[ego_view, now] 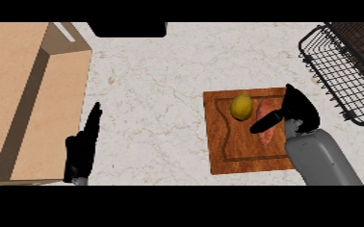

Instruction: Pick the sweet potato from the cutting board and place it in the tiered basket

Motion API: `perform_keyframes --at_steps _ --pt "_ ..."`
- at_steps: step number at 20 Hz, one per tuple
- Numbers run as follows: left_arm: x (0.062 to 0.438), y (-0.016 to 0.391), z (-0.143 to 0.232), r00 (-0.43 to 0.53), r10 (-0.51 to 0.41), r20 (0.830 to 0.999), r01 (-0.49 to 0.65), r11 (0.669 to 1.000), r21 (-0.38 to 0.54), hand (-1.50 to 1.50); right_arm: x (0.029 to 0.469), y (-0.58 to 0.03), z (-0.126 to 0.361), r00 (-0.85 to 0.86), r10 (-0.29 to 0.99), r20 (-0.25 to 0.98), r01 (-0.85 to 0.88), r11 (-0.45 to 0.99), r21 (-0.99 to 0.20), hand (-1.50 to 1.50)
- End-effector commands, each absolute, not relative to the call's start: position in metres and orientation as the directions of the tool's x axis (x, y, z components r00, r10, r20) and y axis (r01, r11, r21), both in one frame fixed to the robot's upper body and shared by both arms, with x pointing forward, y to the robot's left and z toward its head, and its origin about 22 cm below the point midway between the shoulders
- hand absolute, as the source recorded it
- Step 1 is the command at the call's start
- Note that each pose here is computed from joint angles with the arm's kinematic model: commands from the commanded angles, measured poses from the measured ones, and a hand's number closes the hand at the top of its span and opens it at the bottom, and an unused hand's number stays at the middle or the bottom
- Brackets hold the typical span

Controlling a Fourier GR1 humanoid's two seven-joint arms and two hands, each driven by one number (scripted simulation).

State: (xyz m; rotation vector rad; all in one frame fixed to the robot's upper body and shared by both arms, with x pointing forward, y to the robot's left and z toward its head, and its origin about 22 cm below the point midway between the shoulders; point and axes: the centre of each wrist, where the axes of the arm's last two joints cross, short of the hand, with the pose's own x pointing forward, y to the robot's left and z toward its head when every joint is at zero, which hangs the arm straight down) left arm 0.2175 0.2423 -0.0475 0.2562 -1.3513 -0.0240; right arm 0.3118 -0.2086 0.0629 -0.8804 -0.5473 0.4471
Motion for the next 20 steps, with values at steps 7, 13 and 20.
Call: perform_keyframes --at_steps 7,13,20 --pt "0.211 0.248 -0.05 0.26 -0.168 0.951 -0.119 0.972 0.204 0.0 0.33 -0.201 0.059 0.903 0.423 0.078 -0.215 0.6 -0.77 -1.5" --pt "0.207 0.237 -0.053 0.294 -0.152 0.943 -0.124 0.973 0.196 0.0 0.315 -0.202 0.053 0.905 0.419 0.078 -0.222 0.62 -0.753 -1.5" --pt "0.205 0.246 -0.061 0.268 -0.164 0.949 -0.128 0.971 0.204 0.0 0.313 -0.2 0.027 0.902 0.422 0.09 -0.213 0.616 -0.758 1.5"
